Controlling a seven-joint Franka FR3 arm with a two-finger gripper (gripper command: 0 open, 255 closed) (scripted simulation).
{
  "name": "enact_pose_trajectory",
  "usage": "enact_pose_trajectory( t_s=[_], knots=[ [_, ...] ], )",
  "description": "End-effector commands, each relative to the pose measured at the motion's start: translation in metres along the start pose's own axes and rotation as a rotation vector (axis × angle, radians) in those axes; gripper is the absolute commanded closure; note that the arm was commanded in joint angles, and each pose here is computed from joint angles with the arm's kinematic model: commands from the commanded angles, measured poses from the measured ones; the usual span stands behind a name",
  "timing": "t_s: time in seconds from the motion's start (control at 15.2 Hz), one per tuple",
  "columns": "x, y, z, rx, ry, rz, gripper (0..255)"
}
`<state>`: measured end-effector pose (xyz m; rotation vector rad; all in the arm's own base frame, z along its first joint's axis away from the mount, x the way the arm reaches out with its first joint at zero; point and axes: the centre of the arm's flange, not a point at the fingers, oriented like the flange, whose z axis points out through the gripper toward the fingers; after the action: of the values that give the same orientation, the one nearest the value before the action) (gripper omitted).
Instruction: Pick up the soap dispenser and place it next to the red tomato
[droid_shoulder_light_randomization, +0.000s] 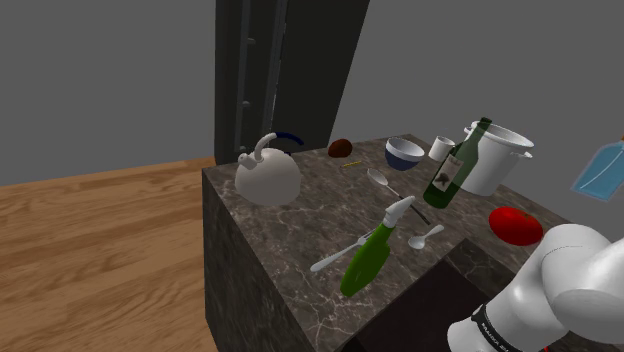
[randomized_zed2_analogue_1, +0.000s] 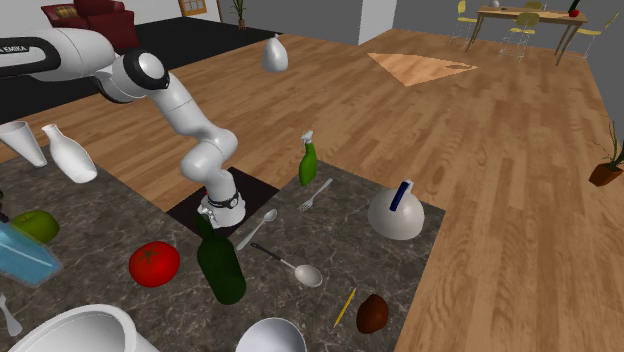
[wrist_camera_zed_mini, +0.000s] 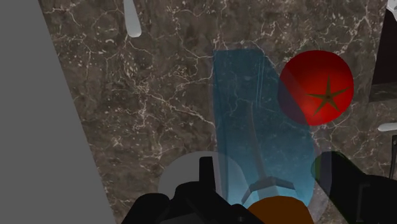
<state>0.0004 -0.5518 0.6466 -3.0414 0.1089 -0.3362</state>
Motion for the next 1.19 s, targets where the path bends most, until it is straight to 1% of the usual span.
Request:
enact_pose_trajectory(
  t_s=[0.0,1.12],
  knots=[
    [-0.002,0.002,0.01,-0.001,0.0,0.0,255],
    [-0.022,0.01,0.097,-0.001,0.0,0.0,255]
  ],
)
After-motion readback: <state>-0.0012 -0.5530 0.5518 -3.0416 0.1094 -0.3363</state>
